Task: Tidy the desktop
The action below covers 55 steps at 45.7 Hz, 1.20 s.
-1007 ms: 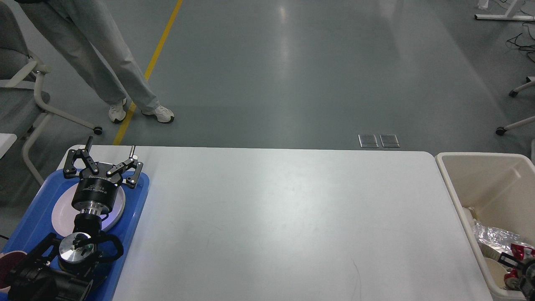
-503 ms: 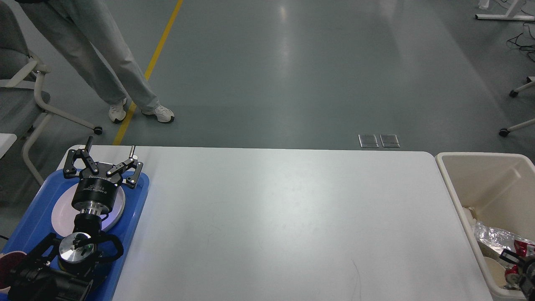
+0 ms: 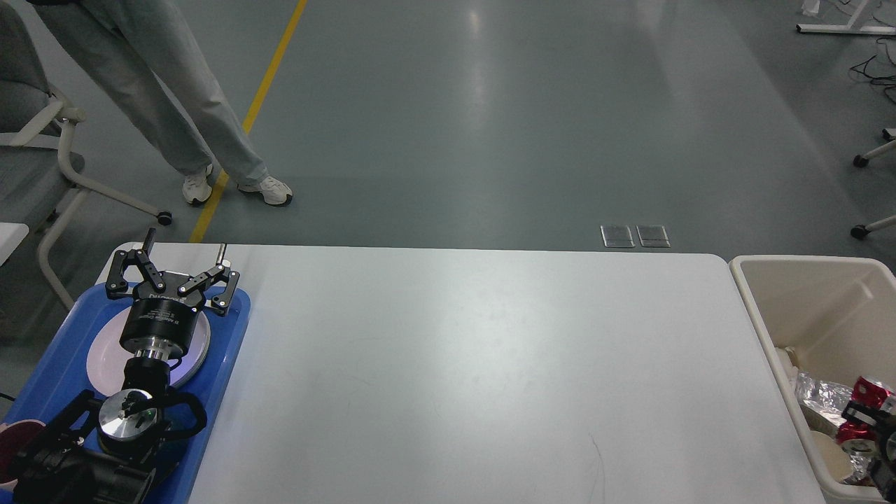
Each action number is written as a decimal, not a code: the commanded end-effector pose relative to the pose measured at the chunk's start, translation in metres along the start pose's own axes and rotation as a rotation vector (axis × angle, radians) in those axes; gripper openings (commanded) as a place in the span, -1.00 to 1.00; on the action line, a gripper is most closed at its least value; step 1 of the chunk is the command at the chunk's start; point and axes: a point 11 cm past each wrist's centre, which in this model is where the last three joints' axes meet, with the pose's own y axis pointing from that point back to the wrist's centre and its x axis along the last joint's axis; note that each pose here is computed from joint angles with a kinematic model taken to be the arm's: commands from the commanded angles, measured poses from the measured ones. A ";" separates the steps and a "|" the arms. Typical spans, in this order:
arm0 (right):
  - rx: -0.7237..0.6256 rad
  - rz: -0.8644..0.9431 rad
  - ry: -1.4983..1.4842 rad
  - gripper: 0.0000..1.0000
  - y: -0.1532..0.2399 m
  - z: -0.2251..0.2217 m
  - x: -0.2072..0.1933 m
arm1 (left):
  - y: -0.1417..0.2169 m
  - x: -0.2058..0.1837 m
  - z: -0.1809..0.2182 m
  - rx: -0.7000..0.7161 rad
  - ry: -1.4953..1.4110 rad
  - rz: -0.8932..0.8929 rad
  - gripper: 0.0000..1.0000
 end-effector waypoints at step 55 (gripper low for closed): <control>1.014 -0.157 -1.730 1.00 0.078 -0.163 0.121 | 0.000 0.000 0.000 0.002 0.000 0.000 0.92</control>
